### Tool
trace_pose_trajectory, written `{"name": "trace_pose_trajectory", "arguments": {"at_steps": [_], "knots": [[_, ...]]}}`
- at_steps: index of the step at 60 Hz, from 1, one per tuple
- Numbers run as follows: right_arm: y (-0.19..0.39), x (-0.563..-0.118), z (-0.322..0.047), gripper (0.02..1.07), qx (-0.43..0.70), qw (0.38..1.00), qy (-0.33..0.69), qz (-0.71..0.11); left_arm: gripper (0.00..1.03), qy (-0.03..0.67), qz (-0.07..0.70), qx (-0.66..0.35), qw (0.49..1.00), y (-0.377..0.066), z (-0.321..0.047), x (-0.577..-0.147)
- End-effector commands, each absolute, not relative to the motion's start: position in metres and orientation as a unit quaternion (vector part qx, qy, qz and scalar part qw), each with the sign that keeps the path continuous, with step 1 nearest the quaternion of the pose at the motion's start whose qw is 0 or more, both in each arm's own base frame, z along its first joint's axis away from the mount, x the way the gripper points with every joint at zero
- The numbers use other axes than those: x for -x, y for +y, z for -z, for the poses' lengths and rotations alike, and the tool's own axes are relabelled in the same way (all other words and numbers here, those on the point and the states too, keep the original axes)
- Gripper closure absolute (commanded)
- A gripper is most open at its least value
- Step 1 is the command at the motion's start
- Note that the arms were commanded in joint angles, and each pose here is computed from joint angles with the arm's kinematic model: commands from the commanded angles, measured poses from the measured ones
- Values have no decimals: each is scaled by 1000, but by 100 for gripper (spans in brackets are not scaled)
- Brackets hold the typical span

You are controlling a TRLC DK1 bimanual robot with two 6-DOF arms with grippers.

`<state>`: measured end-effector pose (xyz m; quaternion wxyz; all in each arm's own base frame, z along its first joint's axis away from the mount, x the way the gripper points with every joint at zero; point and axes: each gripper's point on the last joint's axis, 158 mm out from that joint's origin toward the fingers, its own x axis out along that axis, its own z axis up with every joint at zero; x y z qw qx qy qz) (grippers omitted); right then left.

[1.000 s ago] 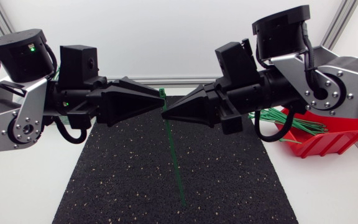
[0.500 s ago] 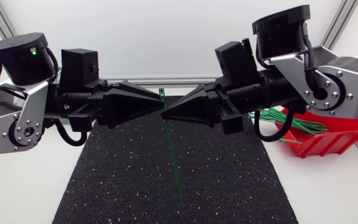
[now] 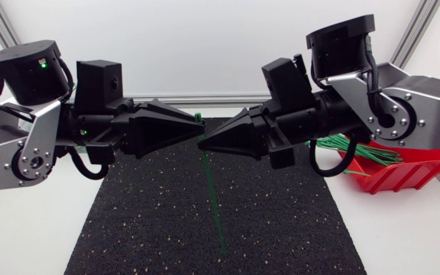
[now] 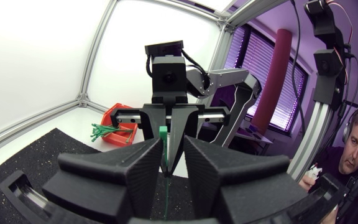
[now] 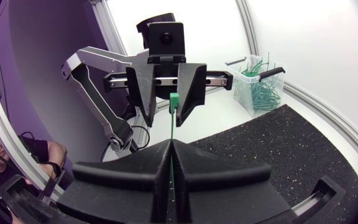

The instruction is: Take a green cable tie from the red box, thread the tail through the head to close it, then place it in the transparent bin on the left.

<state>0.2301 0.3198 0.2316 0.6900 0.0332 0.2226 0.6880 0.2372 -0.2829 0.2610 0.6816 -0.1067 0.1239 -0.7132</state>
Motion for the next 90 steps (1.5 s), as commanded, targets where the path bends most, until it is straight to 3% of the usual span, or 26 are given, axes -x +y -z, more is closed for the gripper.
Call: {"name": "trace_pose_trajectory", "arguments": {"at_steps": [1,34,77,90], "knots": [[318,-231,-222,101,-43,688,236,-684,80,129,714,104,681,-284,-247,-236],[315,-231,-221,101,-43,691,234,-683,84,120,714,93,683,-283,-242,-235],[313,-228,-227,101,-42,692,226,-684,100,122,714,91,683,-284,-241,-235],[313,-227,-227,101,-42,692,226,-684,100,126,715,93,681,-285,-240,-233]]}}
